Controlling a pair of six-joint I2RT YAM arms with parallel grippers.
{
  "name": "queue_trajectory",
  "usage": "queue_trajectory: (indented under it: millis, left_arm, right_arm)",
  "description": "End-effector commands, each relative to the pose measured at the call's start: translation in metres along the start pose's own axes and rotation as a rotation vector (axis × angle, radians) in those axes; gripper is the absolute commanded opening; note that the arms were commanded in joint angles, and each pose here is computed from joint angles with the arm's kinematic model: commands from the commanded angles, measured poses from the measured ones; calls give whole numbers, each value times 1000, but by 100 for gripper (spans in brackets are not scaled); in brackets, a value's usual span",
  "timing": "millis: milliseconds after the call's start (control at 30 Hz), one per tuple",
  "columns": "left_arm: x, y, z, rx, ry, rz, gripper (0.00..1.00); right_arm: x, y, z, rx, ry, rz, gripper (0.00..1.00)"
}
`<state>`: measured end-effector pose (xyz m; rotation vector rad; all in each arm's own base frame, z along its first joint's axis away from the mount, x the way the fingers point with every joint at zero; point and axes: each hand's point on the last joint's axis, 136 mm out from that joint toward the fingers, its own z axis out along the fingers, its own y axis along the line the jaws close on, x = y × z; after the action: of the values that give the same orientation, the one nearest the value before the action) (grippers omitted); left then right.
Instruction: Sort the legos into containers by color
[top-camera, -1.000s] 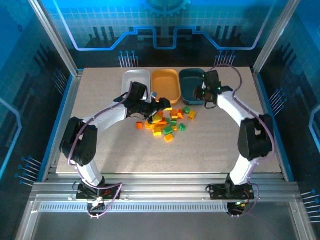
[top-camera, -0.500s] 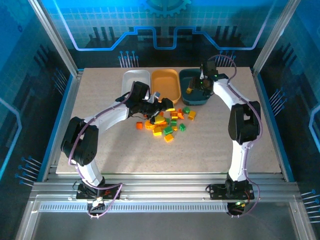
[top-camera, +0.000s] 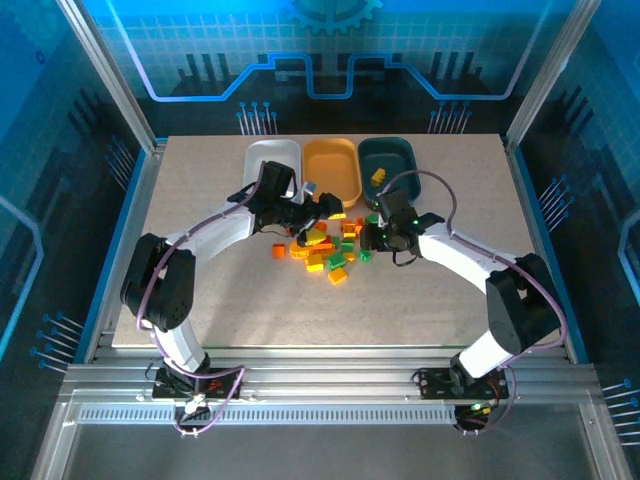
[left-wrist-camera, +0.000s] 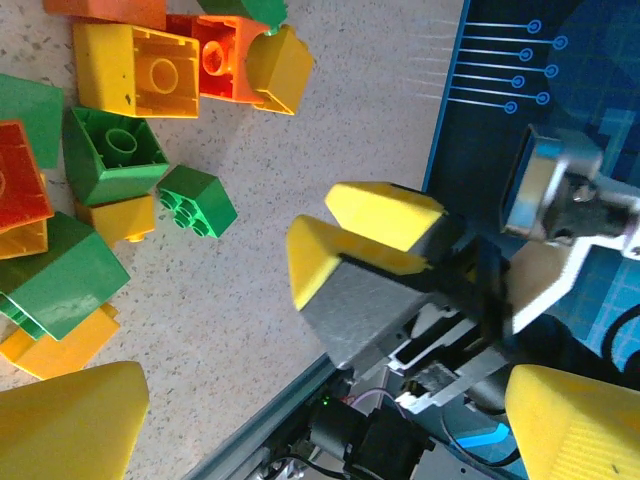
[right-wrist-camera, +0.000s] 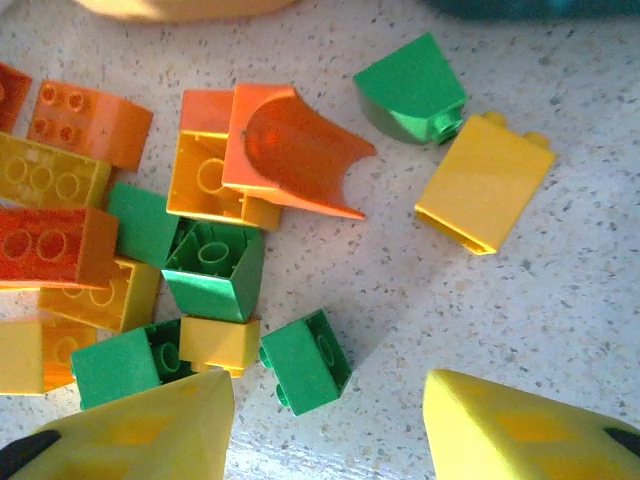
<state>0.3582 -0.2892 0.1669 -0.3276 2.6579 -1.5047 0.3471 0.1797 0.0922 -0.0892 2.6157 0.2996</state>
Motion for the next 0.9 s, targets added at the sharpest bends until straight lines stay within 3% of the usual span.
queue_trajectory:
  millis: [0, 167, 433, 633, 867]
  left_arm:
    - [2, -8, -11, 10, -16, 4, 94]
    - [1, -8, -12, 10, -20, 5, 94]
    - [0, -7, -14, 9, -25, -2, 94]
    - [-4, -9, -19, 17, -38, -6, 94]
    - [-24, -6, -42, 33, -112, -31, 94]
  right_arm:
    - [12, 11, 11, -31, 64, -95, 56]
    - [35, 16, 36, -33, 181, -145, 59]
    - [34, 7, 52, 25, 185, -146, 35]
    - [24, 12, 29, 0, 121, -148, 25]
    - [-21, 42, -25, -89, -37, -144, 24]
